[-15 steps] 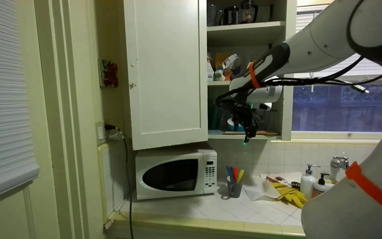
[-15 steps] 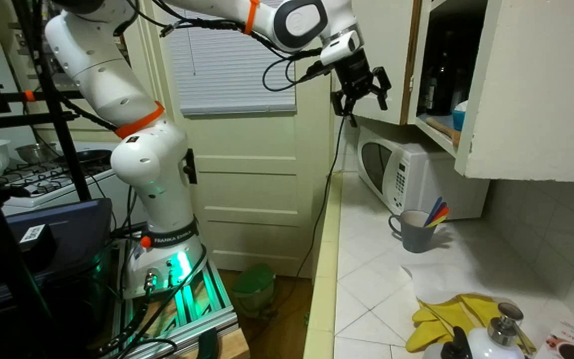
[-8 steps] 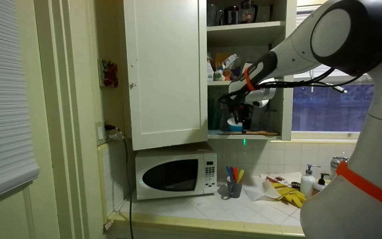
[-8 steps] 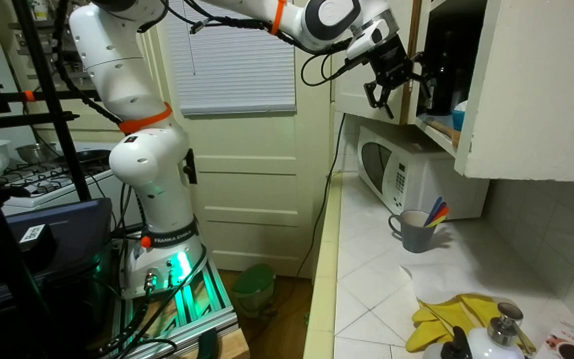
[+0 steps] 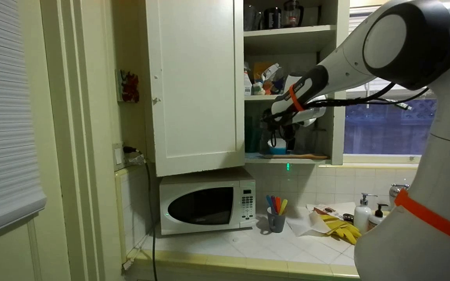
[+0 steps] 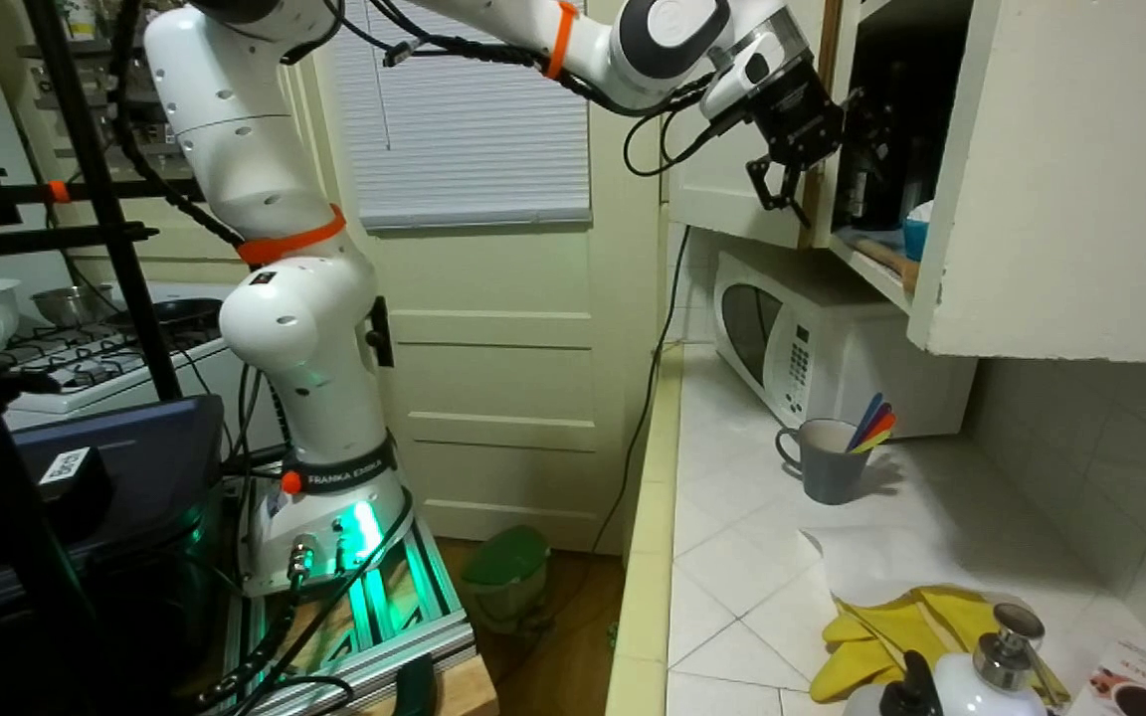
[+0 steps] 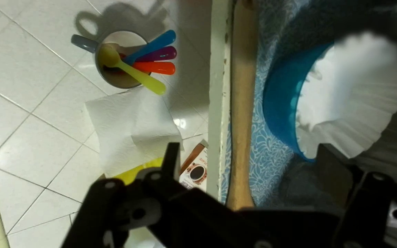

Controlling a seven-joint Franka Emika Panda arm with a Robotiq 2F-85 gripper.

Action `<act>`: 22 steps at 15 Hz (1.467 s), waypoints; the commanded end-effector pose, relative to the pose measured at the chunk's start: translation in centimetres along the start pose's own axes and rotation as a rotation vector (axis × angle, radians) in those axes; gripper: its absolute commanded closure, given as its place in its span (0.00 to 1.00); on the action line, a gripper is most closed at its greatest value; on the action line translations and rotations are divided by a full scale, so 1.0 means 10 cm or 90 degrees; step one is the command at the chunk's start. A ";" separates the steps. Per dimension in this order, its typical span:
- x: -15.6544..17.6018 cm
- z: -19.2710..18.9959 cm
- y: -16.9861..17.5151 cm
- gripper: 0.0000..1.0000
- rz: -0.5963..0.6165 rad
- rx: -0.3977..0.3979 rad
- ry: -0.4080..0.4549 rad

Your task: Move the blue bowl to the counter

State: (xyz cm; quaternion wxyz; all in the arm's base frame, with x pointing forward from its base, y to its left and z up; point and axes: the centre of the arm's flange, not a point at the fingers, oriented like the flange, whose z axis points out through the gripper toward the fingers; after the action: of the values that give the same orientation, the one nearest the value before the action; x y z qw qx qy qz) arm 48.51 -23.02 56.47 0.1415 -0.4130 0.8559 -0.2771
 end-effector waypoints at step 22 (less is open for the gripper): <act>-0.02 0.51 -0.24 0.28 -0.022 0.078 0.063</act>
State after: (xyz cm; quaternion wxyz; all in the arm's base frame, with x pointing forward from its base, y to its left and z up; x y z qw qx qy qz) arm 51.91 -25.41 54.11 0.1158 -0.4211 0.8313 -0.3439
